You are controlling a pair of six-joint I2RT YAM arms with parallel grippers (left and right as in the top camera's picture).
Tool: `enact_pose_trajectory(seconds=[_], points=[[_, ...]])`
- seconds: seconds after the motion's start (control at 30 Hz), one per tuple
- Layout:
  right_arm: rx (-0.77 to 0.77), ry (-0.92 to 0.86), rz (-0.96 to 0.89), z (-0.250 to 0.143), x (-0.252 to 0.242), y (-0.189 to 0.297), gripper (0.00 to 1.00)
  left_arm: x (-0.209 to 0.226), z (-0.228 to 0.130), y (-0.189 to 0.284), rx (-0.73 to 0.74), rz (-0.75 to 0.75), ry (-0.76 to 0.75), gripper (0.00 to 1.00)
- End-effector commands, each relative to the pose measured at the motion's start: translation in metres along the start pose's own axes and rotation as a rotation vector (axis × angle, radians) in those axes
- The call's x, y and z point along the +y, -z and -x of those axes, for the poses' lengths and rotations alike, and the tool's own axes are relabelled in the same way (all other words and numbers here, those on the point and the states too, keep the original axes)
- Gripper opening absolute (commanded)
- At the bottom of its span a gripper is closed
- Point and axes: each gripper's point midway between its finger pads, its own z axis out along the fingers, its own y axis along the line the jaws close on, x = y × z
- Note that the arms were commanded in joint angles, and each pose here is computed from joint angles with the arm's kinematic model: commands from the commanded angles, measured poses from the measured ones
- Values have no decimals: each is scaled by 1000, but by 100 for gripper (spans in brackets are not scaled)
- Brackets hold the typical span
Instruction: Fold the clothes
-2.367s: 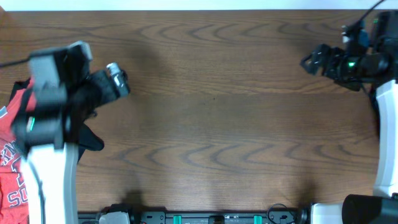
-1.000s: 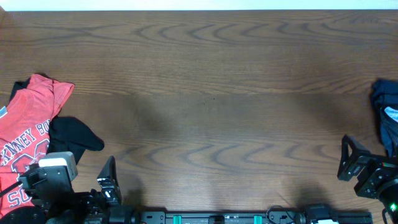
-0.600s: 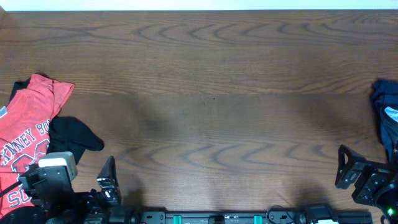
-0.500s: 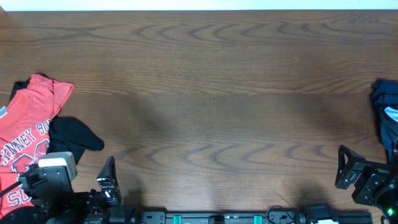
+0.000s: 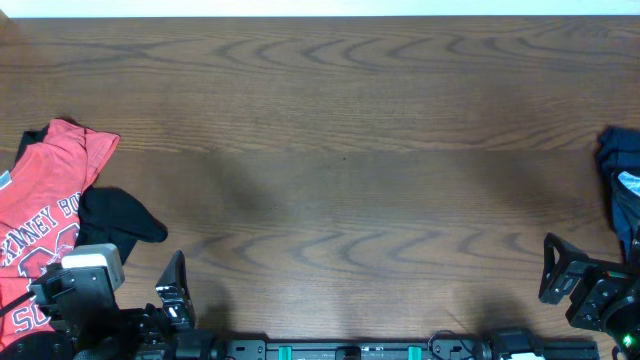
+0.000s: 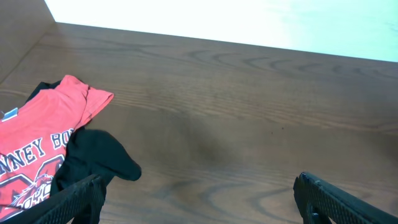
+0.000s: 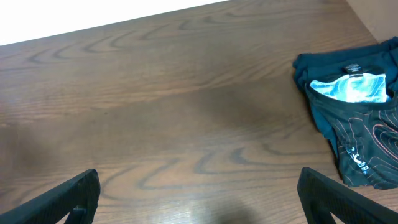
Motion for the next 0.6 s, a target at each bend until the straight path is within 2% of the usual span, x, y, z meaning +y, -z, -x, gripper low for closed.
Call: enact_pose_trajectory(seconds=[0.0,0.37,0.43,0.57], points=[[4,-7,11,0,2,0,99,1,1,1,-6,4,-16,98],[4,-7,11,0,2,0,99,-1,2,1,-9,-7,0,98],[4,-7,11,0,2,0,99,-3,14,1,-68,-19,-8,98],[4,-7,11,0,2,0,99,-9,49,20,-308,-66,2,98]])
